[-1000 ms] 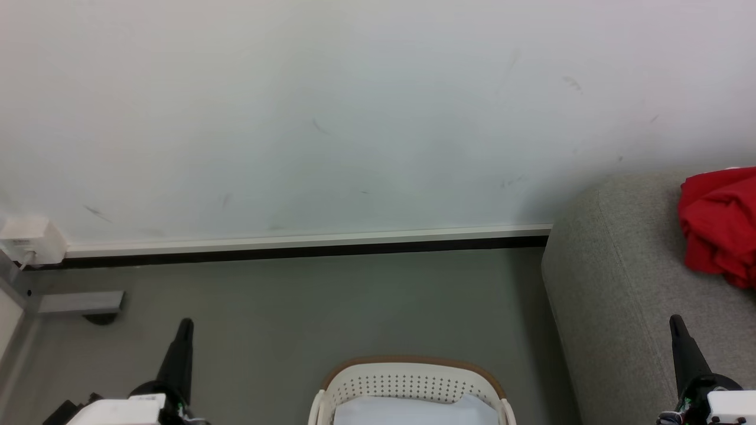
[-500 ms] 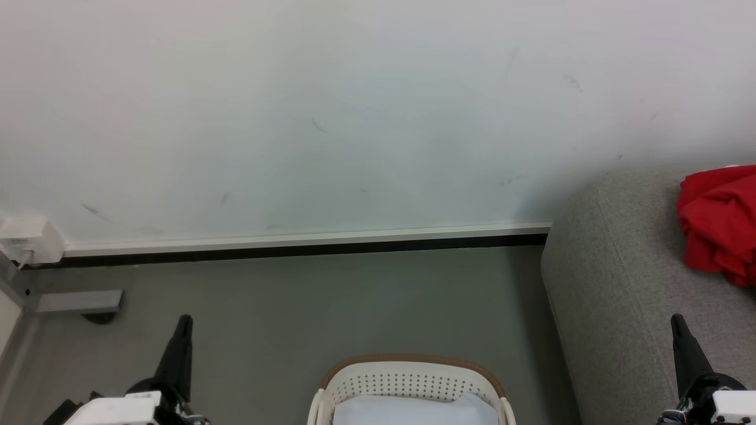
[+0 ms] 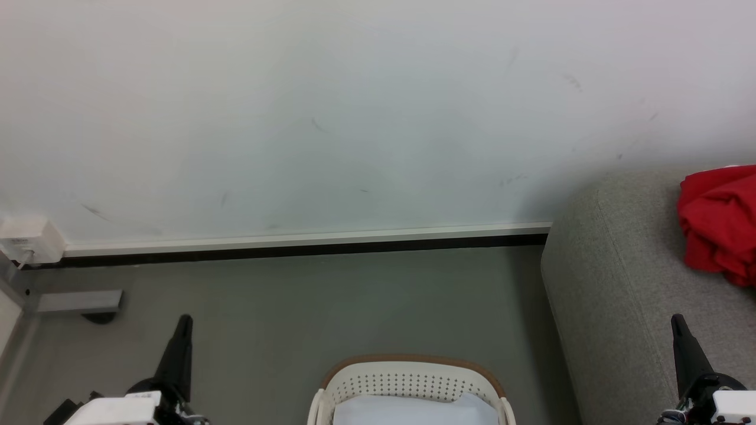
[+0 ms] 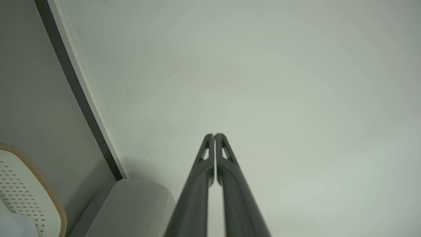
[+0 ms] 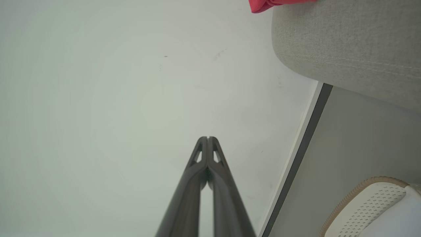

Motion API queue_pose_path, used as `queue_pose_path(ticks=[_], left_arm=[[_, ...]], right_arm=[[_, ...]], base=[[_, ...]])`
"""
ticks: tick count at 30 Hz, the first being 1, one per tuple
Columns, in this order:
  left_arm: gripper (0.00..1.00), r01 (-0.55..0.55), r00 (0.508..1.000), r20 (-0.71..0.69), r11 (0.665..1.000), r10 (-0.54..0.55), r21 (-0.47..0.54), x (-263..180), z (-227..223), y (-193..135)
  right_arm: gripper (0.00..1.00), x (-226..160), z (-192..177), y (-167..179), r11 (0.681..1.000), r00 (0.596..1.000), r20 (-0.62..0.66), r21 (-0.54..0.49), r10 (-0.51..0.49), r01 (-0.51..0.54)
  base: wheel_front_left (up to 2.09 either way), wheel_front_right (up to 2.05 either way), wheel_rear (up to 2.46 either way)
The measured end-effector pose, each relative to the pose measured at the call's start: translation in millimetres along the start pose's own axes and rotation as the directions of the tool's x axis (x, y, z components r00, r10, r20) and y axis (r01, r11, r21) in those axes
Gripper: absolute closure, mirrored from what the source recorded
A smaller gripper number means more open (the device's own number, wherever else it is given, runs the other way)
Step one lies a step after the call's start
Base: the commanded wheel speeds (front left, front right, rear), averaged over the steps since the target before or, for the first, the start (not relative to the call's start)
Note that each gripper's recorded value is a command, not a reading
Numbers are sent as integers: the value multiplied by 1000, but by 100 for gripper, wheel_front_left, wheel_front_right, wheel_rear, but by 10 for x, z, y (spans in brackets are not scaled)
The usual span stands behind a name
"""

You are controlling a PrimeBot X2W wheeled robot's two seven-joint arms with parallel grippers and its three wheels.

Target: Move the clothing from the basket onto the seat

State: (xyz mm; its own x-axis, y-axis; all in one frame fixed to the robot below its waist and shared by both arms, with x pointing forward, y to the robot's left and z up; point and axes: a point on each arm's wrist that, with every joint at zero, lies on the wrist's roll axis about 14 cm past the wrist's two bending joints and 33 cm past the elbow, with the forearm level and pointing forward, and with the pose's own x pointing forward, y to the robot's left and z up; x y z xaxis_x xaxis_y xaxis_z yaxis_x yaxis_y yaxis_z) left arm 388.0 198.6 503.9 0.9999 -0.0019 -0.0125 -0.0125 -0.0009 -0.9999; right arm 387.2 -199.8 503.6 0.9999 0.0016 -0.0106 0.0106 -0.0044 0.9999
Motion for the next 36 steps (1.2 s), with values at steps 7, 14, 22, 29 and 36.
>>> queue_pose_path(ticks=[7, 14, 22, 29, 36], left_arm=[[100, 0, 1000, 0, 1000, 0, 0, 0, 0, 0], [100, 0, 1000, 0, 1000, 0, 0, 0, 0, 0], [100, 0, 1000, 0, 1000, 0, 0, 0, 1, 0], [100, 0, 1000, 0, 1000, 0, 0, 0, 1, 0], [100, 0, 1000, 0, 1000, 0, 0, 0, 1, 0]], right_arm=[[100, 0, 1, 0, 1000, 1000, 1, 0, 0, 0], [100, 0, 2, 0, 1000, 1000, 1, 0, 0, 0], [100, 0, 1, 0, 1000, 1000, 1, 1, 0, 0], [100, 0, 1, 0, 1000, 1000, 1, 2, 0, 0], [100, 0, 2, 0, 1000, 1000, 1, 2, 0, 0]], base=[[0, 0, 0], [0, 0, 0], [0, 0, 0], [0, 0, 0], [0, 0, 0]])
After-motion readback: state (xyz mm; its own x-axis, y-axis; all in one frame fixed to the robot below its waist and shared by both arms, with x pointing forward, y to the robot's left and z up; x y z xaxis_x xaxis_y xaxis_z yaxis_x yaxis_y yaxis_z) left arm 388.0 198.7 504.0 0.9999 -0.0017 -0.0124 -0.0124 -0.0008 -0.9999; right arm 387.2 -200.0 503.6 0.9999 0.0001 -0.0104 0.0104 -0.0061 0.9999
